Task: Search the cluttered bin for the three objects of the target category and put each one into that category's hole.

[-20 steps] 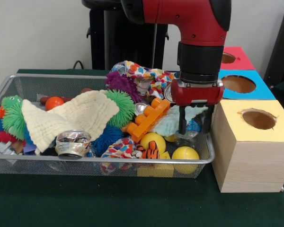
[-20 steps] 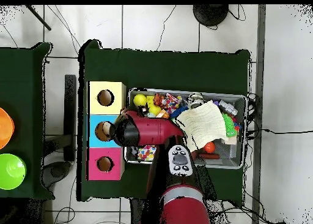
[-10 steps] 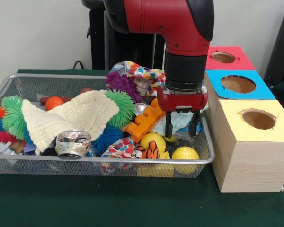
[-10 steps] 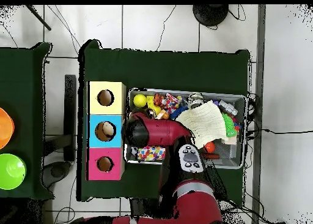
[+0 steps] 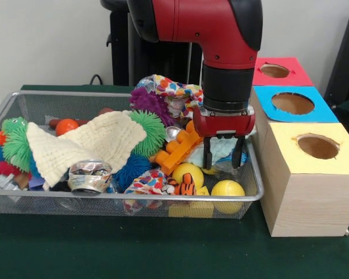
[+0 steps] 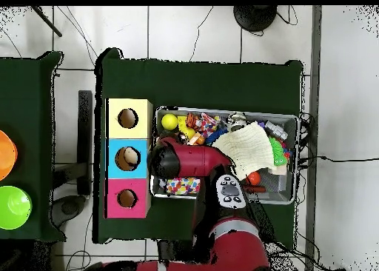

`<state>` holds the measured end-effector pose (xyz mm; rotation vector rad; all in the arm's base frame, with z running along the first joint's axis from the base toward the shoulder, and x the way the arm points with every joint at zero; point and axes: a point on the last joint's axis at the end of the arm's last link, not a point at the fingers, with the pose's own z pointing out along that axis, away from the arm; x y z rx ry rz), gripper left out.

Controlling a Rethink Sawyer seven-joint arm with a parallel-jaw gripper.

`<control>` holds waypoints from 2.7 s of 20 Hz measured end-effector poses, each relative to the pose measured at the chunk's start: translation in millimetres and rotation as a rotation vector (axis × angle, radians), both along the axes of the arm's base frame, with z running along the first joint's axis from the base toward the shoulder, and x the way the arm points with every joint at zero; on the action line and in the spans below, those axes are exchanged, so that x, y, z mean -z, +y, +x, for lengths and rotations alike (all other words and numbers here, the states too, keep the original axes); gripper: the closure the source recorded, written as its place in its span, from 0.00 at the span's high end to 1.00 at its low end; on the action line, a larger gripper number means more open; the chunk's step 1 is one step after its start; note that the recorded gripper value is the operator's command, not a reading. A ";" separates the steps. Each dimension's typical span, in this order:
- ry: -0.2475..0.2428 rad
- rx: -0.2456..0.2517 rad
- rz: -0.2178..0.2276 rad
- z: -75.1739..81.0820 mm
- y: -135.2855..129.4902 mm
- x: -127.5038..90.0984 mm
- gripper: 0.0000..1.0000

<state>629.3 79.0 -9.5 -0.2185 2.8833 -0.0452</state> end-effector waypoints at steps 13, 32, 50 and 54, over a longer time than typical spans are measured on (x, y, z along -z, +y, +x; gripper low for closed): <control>-0.073 0.003 0.016 -12.2 4.6 29.1 1.00; -0.075 0.056 0.031 -30.1 5.2 36.2 1.00; -0.040 0.272 0.022 -56.7 11.8 28.2 1.00; -0.042 0.304 0.021 -61.7 10.8 23.8 1.00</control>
